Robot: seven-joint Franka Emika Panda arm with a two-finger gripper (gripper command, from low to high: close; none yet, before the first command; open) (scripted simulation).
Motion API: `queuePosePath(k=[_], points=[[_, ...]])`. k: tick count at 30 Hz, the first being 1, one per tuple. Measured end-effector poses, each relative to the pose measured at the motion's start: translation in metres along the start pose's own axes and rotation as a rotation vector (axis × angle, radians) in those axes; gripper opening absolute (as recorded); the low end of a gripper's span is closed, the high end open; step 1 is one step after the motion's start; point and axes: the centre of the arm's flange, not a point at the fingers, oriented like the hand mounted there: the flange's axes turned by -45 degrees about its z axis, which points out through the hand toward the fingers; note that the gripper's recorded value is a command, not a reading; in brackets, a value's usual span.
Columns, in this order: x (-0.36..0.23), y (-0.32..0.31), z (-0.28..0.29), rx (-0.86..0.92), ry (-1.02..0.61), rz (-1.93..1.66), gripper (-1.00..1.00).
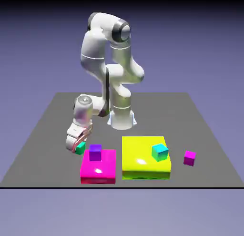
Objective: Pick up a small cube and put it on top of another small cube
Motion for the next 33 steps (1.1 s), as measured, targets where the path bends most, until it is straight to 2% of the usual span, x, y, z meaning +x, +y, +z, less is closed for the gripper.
queuePosePath(k=[11,16,20,24,29,33], points=[[-0.004,0.000,-0.070,0.001,0.000,0.000,-1.00],[-0.001,0.076,-0.123,-0.107,-0.022,0.142,-1.00],[0.107,0.110,-0.164,-0.153,-0.014,0.033,-1.00],[0.228,0.106,-0.202,-0.179,0.011,-0.085,-1.00],[0.367,0.046,-0.234,-0.179,0.039,-0.259,-1.00],[0.468,-0.040,-0.259,-0.168,0.063,-0.410,-1.00]])
